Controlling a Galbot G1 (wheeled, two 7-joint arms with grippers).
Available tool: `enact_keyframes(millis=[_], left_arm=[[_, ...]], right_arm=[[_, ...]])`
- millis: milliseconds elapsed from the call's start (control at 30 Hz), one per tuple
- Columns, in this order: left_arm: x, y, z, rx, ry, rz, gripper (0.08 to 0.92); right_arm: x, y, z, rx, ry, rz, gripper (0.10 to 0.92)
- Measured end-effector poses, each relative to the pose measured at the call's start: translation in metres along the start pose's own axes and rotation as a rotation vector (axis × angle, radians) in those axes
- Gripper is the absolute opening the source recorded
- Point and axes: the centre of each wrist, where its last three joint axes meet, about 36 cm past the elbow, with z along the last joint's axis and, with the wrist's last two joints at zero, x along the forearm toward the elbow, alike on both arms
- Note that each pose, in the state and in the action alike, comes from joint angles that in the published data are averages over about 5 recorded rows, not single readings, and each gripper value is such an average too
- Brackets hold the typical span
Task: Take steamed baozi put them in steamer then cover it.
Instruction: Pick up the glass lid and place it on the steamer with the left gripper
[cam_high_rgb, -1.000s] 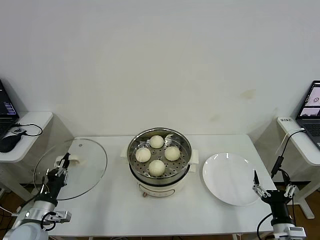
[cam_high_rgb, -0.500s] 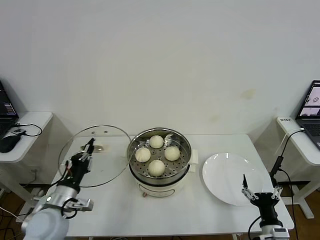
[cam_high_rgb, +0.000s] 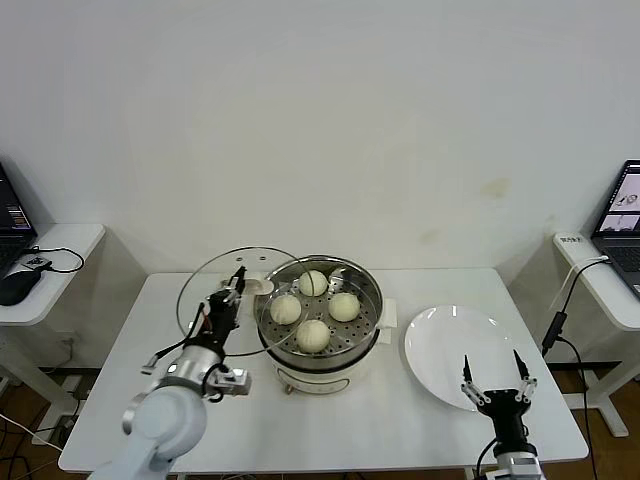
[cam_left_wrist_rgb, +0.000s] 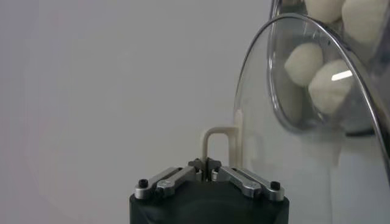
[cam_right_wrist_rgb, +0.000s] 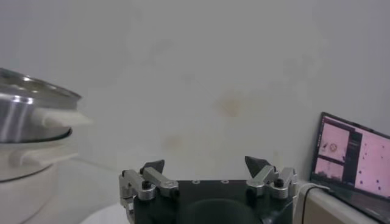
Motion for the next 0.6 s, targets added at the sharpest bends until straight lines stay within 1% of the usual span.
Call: enact_keyframes(millis=[333,600], left_arm=[[-0.036,-0.005,-0.046,0.017,-0.009,0.009,0.124],[-0.049,-0.017,-0.084,0.031,-0.029,0.029,0.124]], right_arm=[[0.003,0.008,0.006,0.033,0.016,-0.007,0.823],[0.003,0.010,0.010,0.042,0.025,-0.010,0.823]])
